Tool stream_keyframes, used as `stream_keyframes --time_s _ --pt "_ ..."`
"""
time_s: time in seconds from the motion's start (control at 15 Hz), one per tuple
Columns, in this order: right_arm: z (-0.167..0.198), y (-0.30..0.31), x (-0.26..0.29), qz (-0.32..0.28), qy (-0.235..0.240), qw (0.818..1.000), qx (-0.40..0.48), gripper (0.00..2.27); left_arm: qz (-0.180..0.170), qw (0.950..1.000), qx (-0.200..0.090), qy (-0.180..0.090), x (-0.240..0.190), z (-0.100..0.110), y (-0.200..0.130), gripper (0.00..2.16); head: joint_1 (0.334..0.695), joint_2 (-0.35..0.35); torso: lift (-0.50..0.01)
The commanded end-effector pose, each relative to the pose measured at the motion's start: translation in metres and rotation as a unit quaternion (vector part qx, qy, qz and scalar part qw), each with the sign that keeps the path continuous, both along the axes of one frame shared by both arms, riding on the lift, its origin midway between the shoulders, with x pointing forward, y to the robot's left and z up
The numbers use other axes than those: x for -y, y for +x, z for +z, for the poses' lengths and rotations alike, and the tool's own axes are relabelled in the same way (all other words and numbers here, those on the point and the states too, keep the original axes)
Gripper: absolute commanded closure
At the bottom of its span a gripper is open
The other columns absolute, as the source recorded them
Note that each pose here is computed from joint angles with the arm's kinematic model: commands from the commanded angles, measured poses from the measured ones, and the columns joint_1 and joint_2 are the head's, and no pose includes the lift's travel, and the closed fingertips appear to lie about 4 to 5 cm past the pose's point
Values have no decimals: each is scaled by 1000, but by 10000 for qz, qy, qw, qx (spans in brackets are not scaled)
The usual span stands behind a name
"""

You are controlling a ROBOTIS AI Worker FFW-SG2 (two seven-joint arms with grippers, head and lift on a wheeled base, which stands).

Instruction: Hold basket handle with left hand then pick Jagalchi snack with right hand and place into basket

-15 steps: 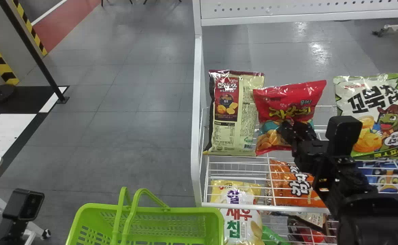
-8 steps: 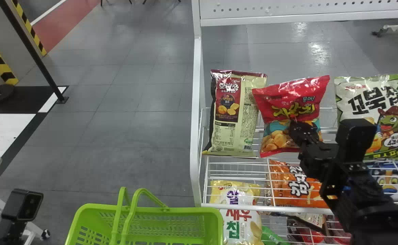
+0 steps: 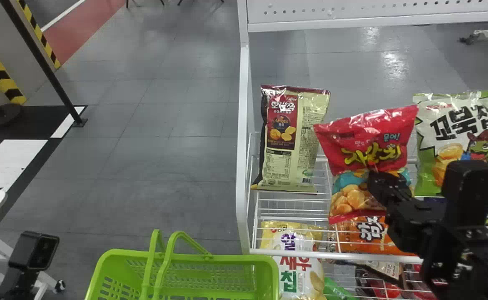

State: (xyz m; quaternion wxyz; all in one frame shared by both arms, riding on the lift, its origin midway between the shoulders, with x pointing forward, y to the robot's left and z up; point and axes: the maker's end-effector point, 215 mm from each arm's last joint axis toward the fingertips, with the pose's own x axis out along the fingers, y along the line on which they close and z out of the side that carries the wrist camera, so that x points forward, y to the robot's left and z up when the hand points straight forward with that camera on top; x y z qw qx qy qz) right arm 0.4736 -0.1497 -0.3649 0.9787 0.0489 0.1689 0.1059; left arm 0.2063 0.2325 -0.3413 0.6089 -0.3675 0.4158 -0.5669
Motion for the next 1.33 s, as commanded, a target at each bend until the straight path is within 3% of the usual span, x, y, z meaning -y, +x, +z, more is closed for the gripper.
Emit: stream_keyframes --time_s 0.0,0.33,0.47,0.67,0.87,1.13,1.27 --pt "0 -33 0 10 58 9999 -155 2246 -7 10000 7 -49 0 2 0 2148 695 141 -9" --pt "-26 -107 10 113 18 9913 -1314 2246 -18 10000 30 -75 2 3 1 2148 695 150 -9" --pt "-38 -134 5 309 404 9816 -1842 2246 -28 9999 29 -101 4 2 2 2148 695 148 -9" --pt "-54 -158 -15 574 564 9706 -2269 2246 -34 9999 53 -124 5 3 4 2148 695 168 -9" --pt "-61 -187 -51 1049 837 9507 -2795 2246 -16 9999 54 -118 4 1 5 2148 695 216 -9" --pt "-50 -217 -84 1651 1055 9245 -3269 2246 -7 9999 72 -116 3 1 7 2148 695 344 -9" --pt "-33 -216 -100 1945 1222 9195 -3191 2246 -8 9999 69 -119 3 1 7 2148 695 350 -9"
